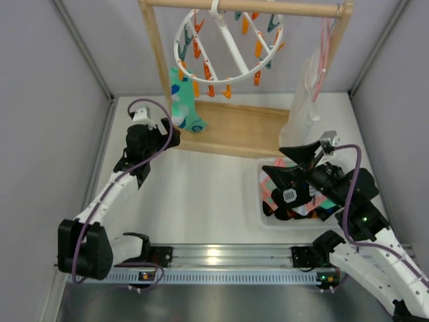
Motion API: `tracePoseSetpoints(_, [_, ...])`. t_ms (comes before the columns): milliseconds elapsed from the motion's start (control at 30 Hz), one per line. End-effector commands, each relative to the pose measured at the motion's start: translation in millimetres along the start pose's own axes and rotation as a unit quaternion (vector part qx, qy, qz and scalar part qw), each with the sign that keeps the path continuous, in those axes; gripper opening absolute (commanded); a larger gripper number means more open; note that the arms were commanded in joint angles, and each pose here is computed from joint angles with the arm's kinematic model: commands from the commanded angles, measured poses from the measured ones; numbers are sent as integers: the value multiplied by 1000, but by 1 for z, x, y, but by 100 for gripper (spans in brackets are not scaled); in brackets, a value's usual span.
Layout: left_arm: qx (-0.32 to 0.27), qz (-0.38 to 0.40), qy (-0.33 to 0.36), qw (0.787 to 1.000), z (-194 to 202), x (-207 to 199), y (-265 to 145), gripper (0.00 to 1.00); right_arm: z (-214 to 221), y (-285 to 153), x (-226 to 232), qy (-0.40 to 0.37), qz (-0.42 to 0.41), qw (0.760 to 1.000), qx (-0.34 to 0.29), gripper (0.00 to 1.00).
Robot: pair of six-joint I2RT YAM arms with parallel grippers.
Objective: Remove the socks clipped to the hanger
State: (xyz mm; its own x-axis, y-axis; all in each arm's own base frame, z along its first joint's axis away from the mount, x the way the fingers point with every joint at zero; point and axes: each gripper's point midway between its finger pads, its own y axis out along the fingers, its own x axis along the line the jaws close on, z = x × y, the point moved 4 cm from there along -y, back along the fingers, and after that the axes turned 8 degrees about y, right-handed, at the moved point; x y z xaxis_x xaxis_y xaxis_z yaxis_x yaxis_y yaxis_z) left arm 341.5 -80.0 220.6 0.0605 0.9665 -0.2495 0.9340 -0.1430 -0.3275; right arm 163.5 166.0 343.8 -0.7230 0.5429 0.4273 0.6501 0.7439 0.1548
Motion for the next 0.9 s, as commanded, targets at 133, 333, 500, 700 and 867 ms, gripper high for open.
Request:
tracePoseSetpoints(133, [-104, 138, 43, 984, -30, -17, 61, 98, 20, -14, 22, -36, -88, 994, 60, 99])
tracePoseSetpoints(333, [-103, 191, 48, 975, -33, -19, 87, 98, 29, -16, 27, -43, -120, 988, 81, 100])
tracePoseSetpoints(500, [-124, 224, 61, 965, -47, -32, 89, 91, 34, -11, 24, -36, -121, 987, 96, 99])
tracePoseSetpoints(700, [-134, 234, 72, 960, -57, -38, 96, 72, 35, -3, 22, -28, -121, 988, 95, 99])
tracePoseSetpoints(867, [-128, 227, 56, 964, -51, -39, 93, 28, 31, -1, 21, -28, -112, 990, 86, 99])
